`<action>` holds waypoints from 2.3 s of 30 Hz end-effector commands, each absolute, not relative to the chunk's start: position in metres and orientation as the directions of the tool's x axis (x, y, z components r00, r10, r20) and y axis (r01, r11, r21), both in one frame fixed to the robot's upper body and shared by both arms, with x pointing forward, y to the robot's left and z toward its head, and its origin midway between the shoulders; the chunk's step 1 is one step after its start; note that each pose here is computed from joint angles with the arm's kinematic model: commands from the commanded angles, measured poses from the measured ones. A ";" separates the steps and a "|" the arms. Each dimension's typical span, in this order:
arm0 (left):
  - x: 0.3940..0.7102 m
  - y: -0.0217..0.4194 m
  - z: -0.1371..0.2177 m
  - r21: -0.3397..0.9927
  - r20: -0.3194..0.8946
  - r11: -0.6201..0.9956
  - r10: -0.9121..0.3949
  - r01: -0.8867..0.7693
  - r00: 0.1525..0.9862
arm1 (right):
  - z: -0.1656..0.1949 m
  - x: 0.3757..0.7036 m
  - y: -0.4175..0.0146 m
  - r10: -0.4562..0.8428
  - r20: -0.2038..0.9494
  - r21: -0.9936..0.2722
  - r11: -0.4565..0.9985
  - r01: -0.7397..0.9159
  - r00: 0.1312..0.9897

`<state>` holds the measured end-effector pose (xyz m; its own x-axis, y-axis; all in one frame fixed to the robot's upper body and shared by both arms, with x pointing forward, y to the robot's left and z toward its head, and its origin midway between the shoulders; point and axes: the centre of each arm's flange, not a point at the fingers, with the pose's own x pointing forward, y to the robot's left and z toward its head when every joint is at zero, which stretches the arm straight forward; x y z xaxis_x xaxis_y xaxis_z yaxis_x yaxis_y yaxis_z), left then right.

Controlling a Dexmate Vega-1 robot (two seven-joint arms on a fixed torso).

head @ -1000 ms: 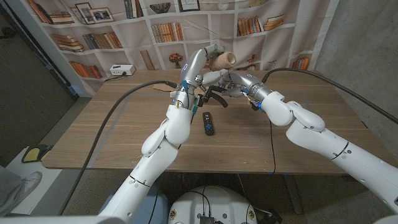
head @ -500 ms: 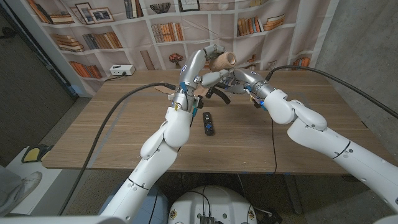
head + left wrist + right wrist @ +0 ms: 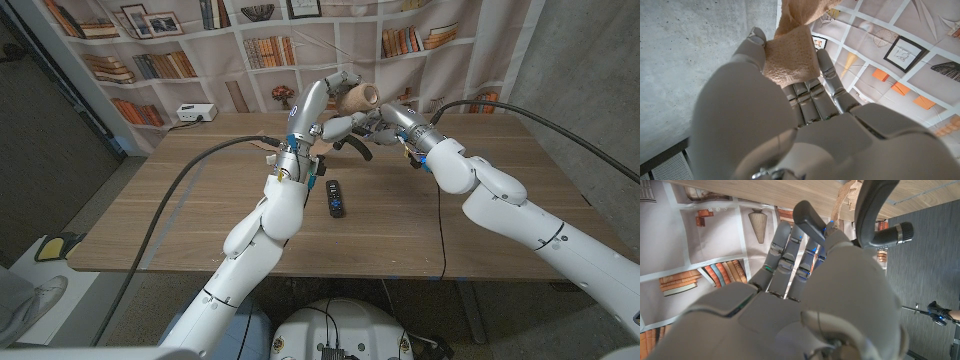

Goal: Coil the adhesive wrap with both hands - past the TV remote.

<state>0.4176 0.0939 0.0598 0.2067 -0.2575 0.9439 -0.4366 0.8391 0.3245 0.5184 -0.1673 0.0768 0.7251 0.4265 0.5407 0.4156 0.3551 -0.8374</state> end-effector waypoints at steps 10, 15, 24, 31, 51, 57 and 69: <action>0.411 0.098 0.048 0.322 0.945 0.856 -0.265 -0.405 0.191 | 0.088 0.529 -0.175 0.402 0.547 -0.817 0.448 0.363 0.734; 0.410 0.096 0.044 0.334 0.940 0.859 -0.276 -0.388 0.198 | 0.091 0.529 -0.176 0.394 0.555 -0.807 0.467 0.361 0.732; 0.408 0.095 0.038 0.341 0.937 0.863 -0.283 -0.372 0.203 | 0.096 0.532 -0.176 0.397 0.552 -0.800 0.500 0.332 0.733; 0.406 0.094 0.033 0.345 0.935 0.866 -0.285 -0.362 0.209 | 0.100 0.532 -0.175 0.391 0.556 -0.796 0.504 0.334 0.734; 0.409 0.100 0.024 0.341 0.931 0.883 -0.271 -0.321 0.243 | 0.112 0.527 -0.179 0.367 0.594 -0.763 0.538 0.357 0.715; 0.410 0.101 0.021 0.340 0.930 0.886 -0.267 -0.314 0.254 | 0.118 0.526 -0.181 0.358 0.611 -0.745 0.560 0.362 0.706; 0.416 0.104 0.013 0.347 0.919 0.892 -0.260 -0.291 0.298 | 0.125 0.522 -0.188 0.356 0.631 -0.716 0.609 0.341 0.689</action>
